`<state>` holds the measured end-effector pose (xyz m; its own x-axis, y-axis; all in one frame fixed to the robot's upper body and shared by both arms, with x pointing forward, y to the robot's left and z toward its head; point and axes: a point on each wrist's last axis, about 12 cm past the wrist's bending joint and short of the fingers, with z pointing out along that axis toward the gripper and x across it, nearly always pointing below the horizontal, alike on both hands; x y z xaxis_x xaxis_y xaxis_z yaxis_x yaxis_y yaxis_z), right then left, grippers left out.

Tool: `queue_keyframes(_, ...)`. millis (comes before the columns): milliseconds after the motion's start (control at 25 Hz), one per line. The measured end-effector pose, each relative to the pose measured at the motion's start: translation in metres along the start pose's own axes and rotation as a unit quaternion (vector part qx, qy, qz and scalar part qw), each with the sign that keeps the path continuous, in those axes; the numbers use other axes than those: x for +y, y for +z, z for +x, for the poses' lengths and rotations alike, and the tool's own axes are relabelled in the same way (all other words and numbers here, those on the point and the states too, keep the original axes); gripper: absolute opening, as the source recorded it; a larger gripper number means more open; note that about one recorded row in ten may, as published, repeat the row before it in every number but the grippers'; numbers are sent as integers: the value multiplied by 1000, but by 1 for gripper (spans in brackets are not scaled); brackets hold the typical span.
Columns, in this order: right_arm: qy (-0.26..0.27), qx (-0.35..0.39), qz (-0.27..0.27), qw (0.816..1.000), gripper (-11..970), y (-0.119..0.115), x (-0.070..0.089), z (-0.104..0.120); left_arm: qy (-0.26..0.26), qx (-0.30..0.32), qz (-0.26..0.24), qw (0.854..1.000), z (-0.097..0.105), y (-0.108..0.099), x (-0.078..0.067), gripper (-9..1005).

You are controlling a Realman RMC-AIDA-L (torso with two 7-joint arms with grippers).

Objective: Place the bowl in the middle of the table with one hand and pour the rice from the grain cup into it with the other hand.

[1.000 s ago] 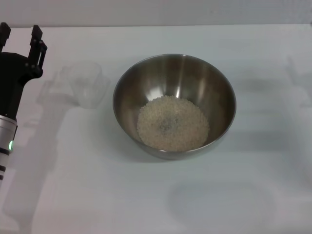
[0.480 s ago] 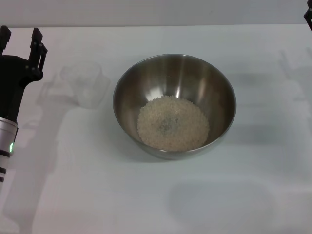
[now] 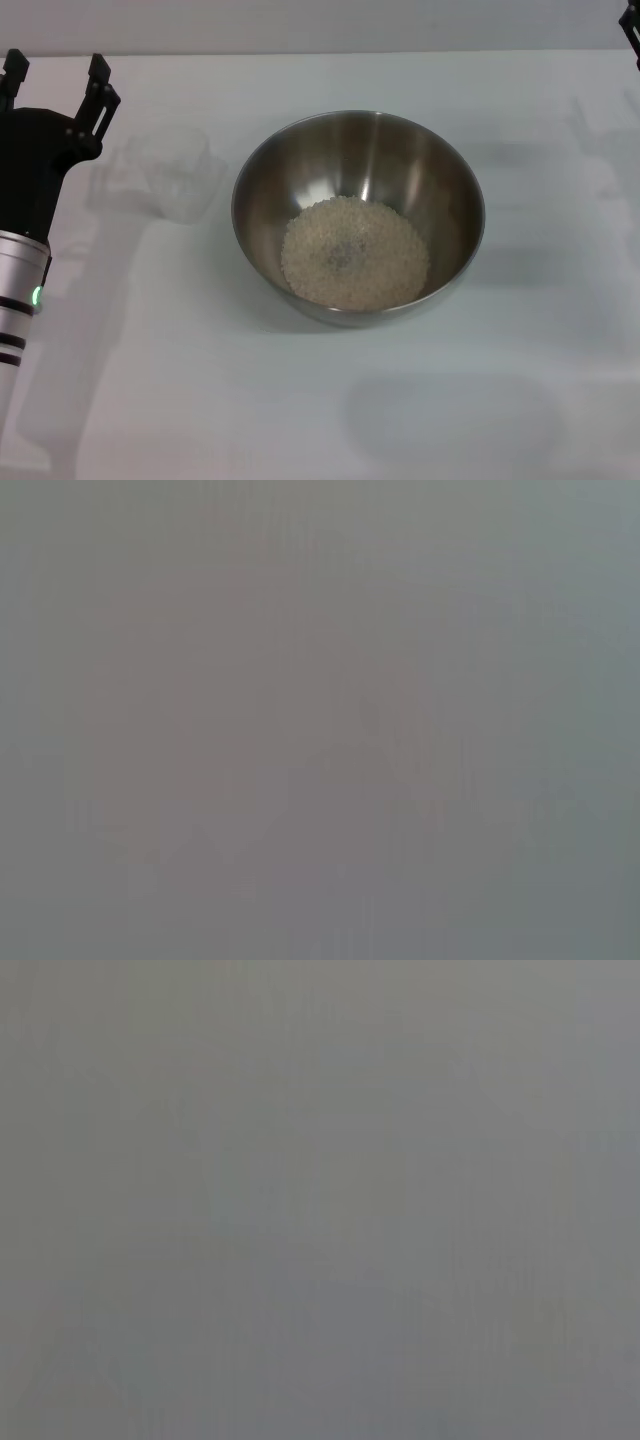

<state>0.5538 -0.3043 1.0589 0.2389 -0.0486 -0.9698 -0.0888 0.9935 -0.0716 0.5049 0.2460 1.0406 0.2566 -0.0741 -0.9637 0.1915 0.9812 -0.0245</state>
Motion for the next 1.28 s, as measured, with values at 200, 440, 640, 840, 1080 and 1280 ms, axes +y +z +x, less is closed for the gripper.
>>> queue_keyframes(200,-4,-6,7,1000,750,4,-4,-3,-2,-2,4,1000,-1,2,-2,794)
queue_keyframes(440,-5,-5,17,1000,749,4,-8,-3,-3,-3,4,1000,-1,2,-2,869)
queue_keyframes(640,-13,6,21,1000,750,-1,-9,1,-7,-5,-3,1000,-1,-1,-1,869)
queue_keyframes(840,-26,9,23,999,750,-4,-8,3,-6,-4,-4,1000,-1,-2,-1,869)
queue_keyframes(1080,-23,6,25,999,749,-1,-7,2,-2,-4,-3,1000,-1,-1,0,869)
queue_keyframes(1280,-21,1,21,1000,748,3,-5,0,-3,-7,-6,1000,-2,1,1,869)
